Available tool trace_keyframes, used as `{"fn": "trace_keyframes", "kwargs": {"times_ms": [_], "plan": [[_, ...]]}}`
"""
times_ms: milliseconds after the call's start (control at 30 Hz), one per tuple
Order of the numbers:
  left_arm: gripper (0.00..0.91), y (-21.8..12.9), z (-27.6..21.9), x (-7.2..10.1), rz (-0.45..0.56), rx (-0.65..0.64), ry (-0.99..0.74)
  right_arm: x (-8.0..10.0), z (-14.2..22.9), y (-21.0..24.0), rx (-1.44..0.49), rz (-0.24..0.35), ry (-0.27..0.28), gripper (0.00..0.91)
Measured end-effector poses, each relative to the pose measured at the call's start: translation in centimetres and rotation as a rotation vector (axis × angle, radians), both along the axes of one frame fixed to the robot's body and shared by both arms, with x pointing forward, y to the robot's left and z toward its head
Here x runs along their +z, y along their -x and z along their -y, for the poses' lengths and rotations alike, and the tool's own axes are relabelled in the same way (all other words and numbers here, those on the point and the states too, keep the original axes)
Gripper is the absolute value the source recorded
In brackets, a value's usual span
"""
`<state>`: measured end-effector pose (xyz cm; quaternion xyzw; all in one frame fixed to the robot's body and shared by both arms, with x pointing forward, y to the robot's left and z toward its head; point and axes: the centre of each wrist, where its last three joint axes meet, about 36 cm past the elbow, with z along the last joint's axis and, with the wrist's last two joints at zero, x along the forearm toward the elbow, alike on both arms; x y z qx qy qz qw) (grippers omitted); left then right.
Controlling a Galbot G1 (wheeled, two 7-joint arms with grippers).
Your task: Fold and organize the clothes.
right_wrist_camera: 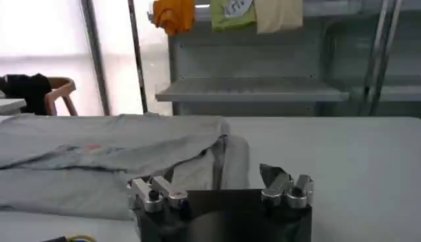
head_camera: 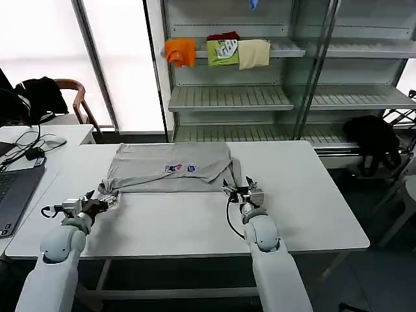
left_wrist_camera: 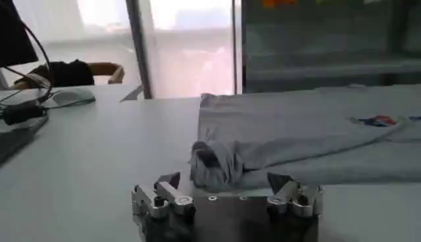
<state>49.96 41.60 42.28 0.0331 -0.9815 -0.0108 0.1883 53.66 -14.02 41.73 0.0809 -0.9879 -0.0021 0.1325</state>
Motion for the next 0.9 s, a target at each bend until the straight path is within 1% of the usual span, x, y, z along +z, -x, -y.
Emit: {"fn": "trace_keyframes", "kwargs": {"times_ms": [100, 233, 333, 367, 400, 467, 733, 767, 800, 833, 867, 900], "plan": [[0.907, 0.0, -1.2, 0.3, 0.012, 0.02, 0.013, -0.2, 0.1, -0.1, -0.003, -0.008, 0.001, 0.907], [0.907, 0.0, -2.2, 0.2, 0.017, 0.035, 0.039, -0.4, 0.2, -0.3, -0.002, -0.016, 0.001, 0.907], [0.867, 0.0, -2.8, 0.0, 0.014, 0.04, 0.047, -0.7, 0.2, -0.4, 0.001, -0.024, 0.003, 0.907], [0.867, 0.0, -2.9, -0.1, 0.013, 0.039, 0.049, -0.8, 0.2, -0.4, 0.002, -0.027, 0.004, 0.907], [0.836, 0.0, -3.0, -0.2, 0.013, 0.038, 0.052, -0.9, 0.2, -0.4, 0.003, -0.029, 0.005, 0.907], [0.836, -0.1, -2.9, -0.3, 0.012, 0.035, 0.056, -1.2, 0.2, -0.4, 0.006, -0.034, 0.007, 0.907], [0.786, -0.7, -2.4, -1.1, 0.004, 0.028, 0.067, -1.7, 0.1, -0.7, 0.016, -0.045, 0.006, 0.907], [0.786, -0.8, -2.3, -1.2, 0.003, 0.028, 0.067, -1.8, 0.0, -0.7, 0.017, -0.046, 0.005, 0.877], [0.756, -0.9, -2.3, -1.3, 0.001, 0.028, 0.068, -1.8, 0.0, -0.7, 0.019, -0.048, 0.004, 0.725], [0.725, -1.0, -2.3, -1.3, 0.001, 0.028, 0.069, -1.9, 0.0, -0.8, 0.02, -0.049, 0.003, 0.494], [0.695, -1.0, -2.3, -1.3, 0.0, 0.028, 0.07, -1.9, 0.0, -0.8, 0.021, -0.051, 0.004, 0.343], [0.605, -1.0, -2.3, -1.4, 0.0, 0.028, 0.07, -1.9, -0.1, -0.8, 0.022, -0.052, 0.006, 0.141]]}}
